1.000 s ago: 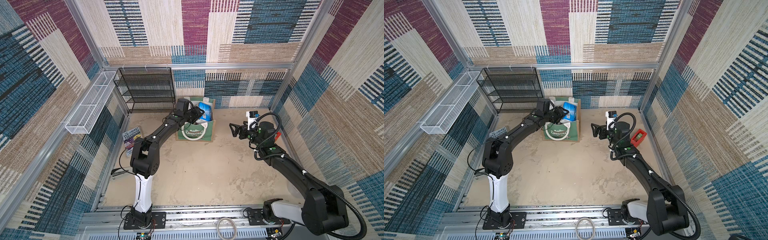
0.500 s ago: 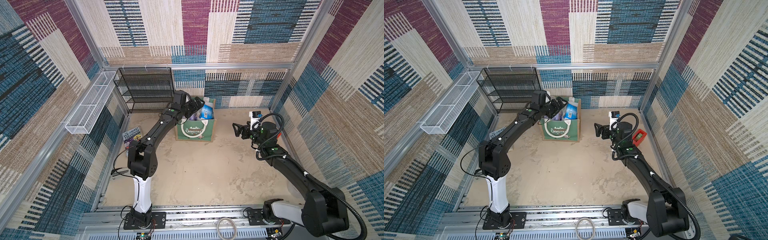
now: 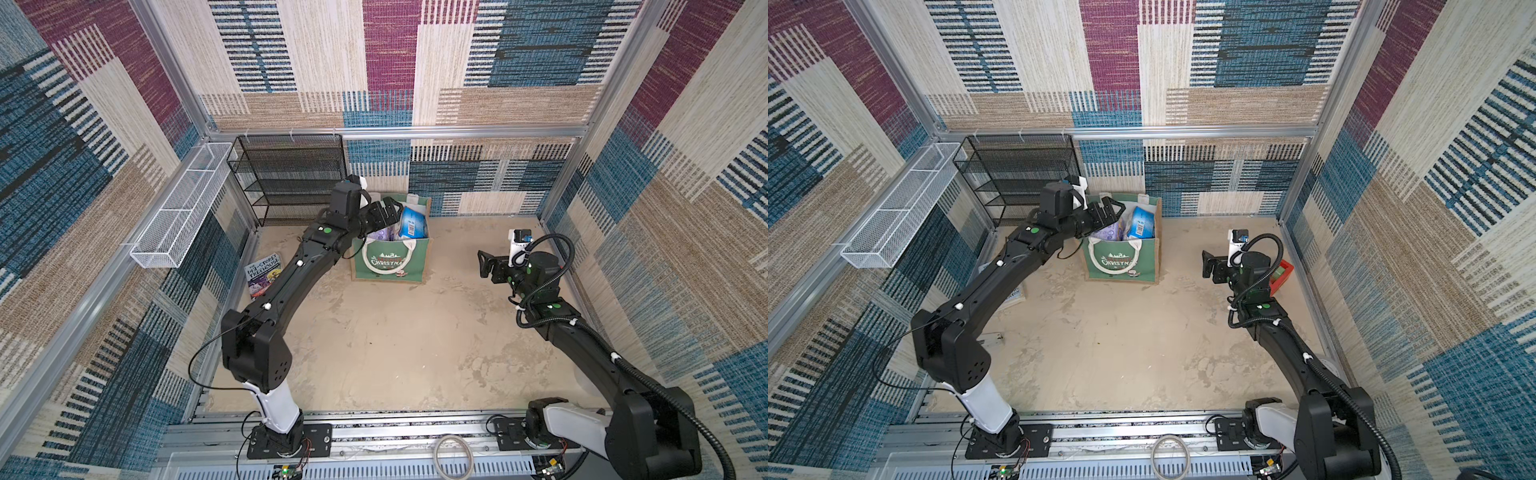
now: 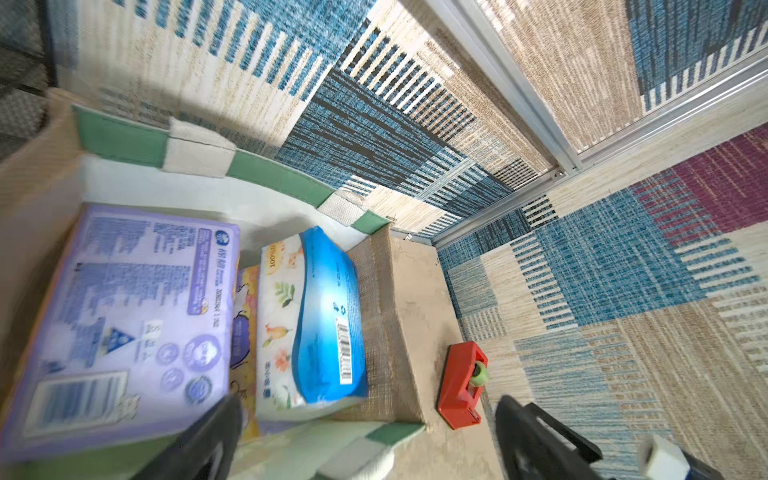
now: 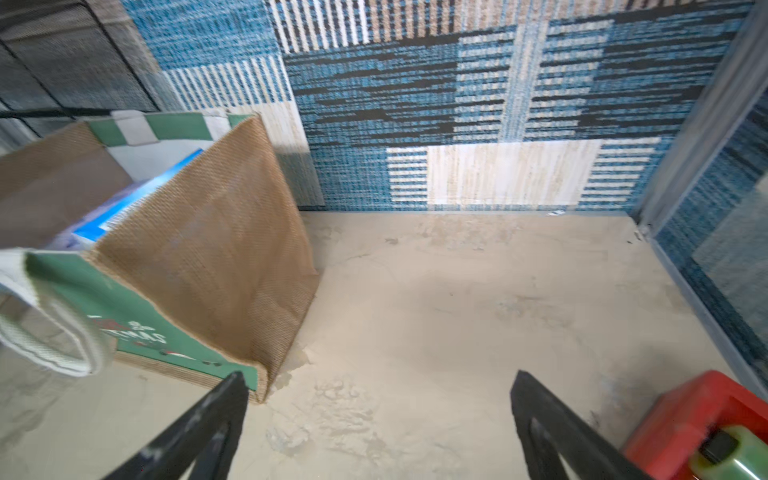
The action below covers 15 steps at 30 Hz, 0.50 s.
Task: Put tissues into the canvas bag
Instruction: Place the pack of facial tissues in the canvas bag, then reset both arms
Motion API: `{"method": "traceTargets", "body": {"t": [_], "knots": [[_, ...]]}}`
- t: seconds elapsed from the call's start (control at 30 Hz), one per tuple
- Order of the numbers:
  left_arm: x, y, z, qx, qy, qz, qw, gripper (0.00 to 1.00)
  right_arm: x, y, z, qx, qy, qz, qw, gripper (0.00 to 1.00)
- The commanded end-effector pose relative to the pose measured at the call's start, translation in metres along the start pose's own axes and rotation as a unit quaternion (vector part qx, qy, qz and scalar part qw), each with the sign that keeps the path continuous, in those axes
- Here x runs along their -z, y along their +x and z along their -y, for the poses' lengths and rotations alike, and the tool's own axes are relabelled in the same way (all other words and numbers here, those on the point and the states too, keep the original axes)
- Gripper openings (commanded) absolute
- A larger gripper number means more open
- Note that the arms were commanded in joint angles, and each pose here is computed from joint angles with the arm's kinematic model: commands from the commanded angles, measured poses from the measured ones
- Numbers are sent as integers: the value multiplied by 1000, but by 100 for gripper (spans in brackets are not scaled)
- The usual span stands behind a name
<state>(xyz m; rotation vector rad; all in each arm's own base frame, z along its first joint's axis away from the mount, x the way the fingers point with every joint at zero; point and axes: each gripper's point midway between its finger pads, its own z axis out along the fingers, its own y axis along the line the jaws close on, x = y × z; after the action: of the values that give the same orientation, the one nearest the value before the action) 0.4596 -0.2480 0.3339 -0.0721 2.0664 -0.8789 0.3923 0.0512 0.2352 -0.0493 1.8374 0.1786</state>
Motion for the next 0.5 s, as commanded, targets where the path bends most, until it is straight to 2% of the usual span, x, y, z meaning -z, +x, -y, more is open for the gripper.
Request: {"method": "traceTargets", "body": {"t": [0.0, 0.13, 0.27, 0.4, 0.47], "knots": [[37, -8, -10, -99, -42, 61, 992, 99, 12, -19, 29, 31, 85, 71, 993, 99], [88, 1, -37, -153, -97, 124, 976, 99, 23, -9, 37, 56, 105, 129, 984, 99], [130, 21, -74, -190, -165, 157, 955, 99, 14, 11, 51, 65, 136, 125, 981, 99], [157, 50, -122, -223, -243, 156, 931, 99, 1, 36, 45, 81, 109, 119, 984, 99], [167, 64, -146, -217, -275, 147, 925, 99, -3, 46, 39, 74, 87, 115, 987, 99]]}}
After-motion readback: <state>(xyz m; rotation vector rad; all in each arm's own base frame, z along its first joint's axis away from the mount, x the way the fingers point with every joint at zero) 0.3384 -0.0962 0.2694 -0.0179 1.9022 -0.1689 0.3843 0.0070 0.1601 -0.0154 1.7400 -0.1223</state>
